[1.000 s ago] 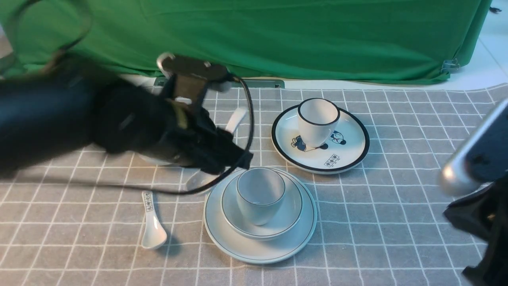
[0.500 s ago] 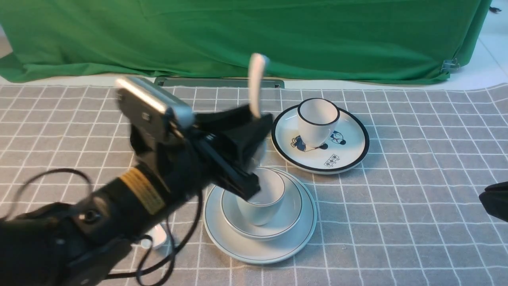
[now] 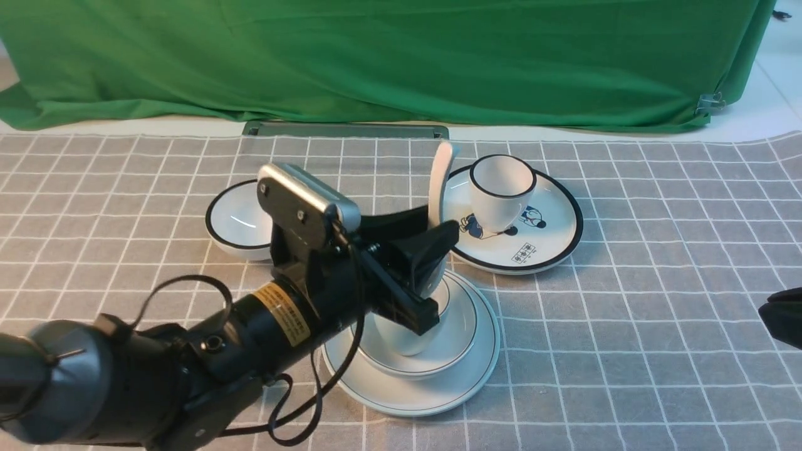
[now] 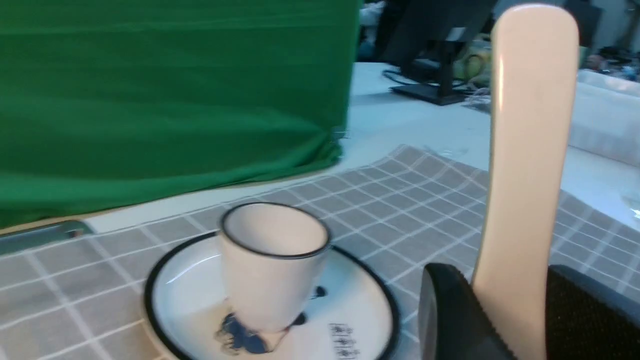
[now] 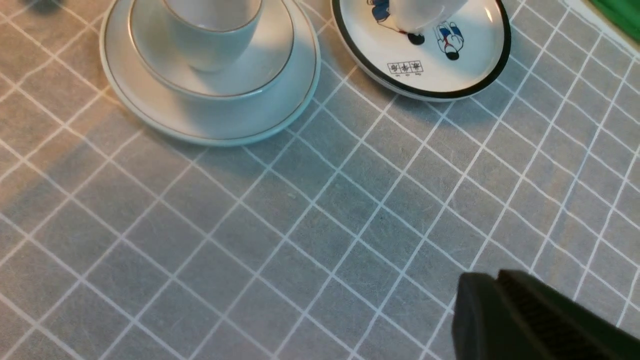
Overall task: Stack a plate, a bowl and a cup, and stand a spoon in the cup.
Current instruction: Use the left arm to put the blue soup spoon into the blue teacup in the middle
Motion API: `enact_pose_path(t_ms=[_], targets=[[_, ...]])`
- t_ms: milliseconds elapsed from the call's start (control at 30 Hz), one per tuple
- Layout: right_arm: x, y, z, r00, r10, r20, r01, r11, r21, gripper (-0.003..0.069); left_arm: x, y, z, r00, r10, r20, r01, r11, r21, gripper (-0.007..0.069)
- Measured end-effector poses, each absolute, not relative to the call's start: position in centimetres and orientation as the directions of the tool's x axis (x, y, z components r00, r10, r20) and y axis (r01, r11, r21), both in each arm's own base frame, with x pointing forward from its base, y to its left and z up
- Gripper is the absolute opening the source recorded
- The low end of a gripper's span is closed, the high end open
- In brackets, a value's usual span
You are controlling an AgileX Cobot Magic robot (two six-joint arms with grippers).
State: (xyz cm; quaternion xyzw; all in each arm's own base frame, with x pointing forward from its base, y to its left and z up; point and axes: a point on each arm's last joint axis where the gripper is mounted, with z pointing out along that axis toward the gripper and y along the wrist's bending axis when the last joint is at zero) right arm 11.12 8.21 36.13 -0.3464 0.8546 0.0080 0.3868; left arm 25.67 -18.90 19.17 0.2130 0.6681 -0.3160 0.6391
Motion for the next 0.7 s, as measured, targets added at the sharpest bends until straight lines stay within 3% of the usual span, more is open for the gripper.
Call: enact_pose_path(t_ms=[133,700], targets=[[11.1,8.2,36.2,-0.458,-0.585,-0.669,-0.599,0.76,-0.254,0.007,26.2,-18.7,18.4,-0.102,-0.136,-0.985,0.649,0.742,-0.17,0.0208],[11.1,8.2,36.2,-0.453,-0.59,-0.669,-0.602,0.755,-0.259,0.007,26.2,-18.9,16.5,-0.147,-0.014,-0.989,0.66,0.743,-0.109,0.0211]])
